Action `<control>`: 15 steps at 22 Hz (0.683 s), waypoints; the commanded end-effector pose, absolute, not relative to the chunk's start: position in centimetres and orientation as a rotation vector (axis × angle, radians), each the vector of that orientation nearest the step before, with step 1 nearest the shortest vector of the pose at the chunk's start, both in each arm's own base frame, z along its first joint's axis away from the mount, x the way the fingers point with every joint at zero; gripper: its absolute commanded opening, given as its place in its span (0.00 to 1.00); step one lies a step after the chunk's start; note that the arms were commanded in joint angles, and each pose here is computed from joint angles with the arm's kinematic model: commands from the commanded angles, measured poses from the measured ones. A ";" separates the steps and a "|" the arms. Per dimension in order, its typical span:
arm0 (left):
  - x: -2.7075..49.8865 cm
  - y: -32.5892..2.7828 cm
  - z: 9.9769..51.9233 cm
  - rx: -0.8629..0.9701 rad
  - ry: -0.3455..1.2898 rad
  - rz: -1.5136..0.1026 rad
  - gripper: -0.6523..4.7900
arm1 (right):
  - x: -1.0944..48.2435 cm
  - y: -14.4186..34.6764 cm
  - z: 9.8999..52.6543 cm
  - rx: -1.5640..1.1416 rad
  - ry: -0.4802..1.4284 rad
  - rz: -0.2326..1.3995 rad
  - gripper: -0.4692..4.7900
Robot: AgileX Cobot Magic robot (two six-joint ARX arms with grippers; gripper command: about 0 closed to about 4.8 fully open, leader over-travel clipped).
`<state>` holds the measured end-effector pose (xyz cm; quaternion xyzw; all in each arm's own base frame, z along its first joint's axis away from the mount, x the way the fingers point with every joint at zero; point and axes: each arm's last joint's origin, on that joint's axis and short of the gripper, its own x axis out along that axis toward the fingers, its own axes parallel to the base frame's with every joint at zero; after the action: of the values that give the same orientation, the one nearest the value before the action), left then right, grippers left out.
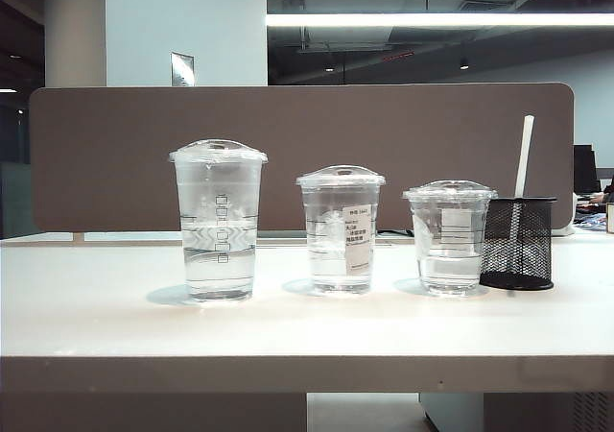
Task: Pick up the straw and insert it into the large coffee cup.
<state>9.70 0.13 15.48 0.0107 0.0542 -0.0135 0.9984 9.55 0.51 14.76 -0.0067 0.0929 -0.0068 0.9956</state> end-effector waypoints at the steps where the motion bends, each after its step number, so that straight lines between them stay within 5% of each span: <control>1: 9.7 0.1 15.5 0.022 0.110 -0.024 0.12 | 9.6 0.5 14.7 -0.016 0.177 -0.017 0.08; 12: 9.6 0.1 15.0 0.012 0.174 -0.040 0.12 | 9.6 0.5 14.7 -0.016 0.177 -0.017 0.08; 15: 9.1 -0.6 18.0 -0.019 0.099 -0.138 0.12 | 9.6 0.5 14.7 -0.016 0.177 -0.017 0.08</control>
<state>9.36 -0.31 15.92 -0.0051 0.0837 -0.0460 0.9954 9.55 0.51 14.77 -0.0067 0.0927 -0.0070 0.9957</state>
